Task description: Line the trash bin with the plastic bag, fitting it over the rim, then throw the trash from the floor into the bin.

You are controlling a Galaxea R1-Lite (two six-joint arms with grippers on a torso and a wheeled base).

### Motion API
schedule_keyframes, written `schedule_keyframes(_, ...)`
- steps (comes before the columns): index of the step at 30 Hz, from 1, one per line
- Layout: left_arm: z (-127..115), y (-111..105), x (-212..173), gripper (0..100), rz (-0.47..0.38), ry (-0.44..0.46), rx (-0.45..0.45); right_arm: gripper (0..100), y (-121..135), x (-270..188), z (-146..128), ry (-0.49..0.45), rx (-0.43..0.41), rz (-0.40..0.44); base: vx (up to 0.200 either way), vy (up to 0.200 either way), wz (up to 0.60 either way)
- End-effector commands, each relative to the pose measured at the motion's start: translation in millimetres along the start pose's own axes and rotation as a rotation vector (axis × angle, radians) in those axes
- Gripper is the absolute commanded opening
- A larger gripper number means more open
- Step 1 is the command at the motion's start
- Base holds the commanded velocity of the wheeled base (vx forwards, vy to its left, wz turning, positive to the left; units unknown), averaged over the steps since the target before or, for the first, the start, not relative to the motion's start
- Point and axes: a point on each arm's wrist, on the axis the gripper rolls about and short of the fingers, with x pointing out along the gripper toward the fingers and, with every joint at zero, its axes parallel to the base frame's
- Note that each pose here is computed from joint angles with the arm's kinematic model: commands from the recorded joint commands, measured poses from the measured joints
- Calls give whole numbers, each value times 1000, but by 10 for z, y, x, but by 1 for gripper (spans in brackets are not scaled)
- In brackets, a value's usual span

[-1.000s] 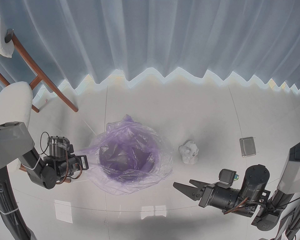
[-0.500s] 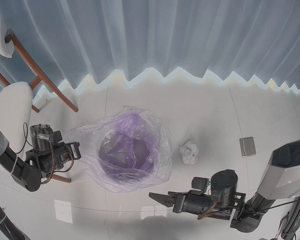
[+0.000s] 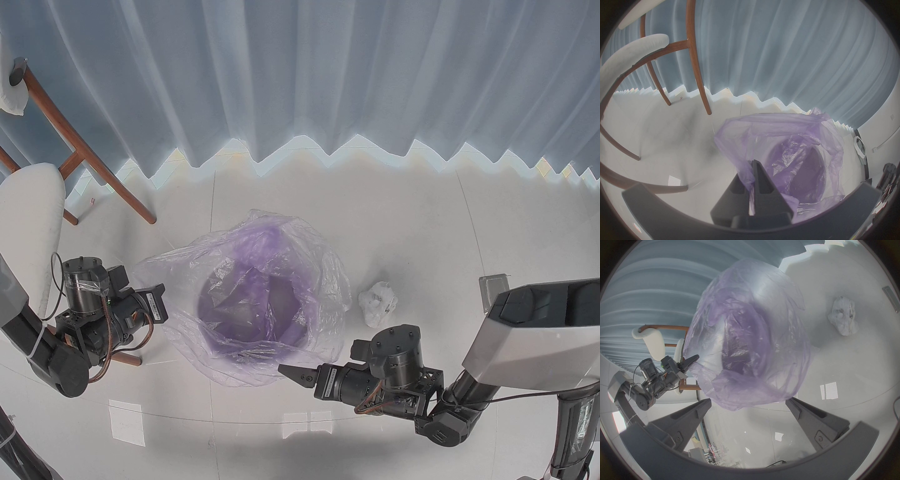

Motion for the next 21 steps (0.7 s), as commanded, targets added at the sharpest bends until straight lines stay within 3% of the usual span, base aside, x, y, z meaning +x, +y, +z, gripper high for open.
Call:
schedule_keyframes(1, -102, 28, 35, 0, 10, 32, 3, 100, -76, 81, 102, -22, 13, -19, 0, 0, 0)
schedule_keyframes(13, -121, 42, 46, 0, 15, 39, 0, 100, -120, 110, 159, -47, 18, -30, 0, 0, 0)
schedule_keyframes(14, -125, 43, 49, 0, 15, 40, 0, 0, -120, 107, 151, -47, 18, -32, 0, 0, 0)
schedule_keyframes(21, -154, 50, 50, 0, 17, 53, -3, 0, -133, 116, 116, -41, 13, -40, 0, 0, 0)
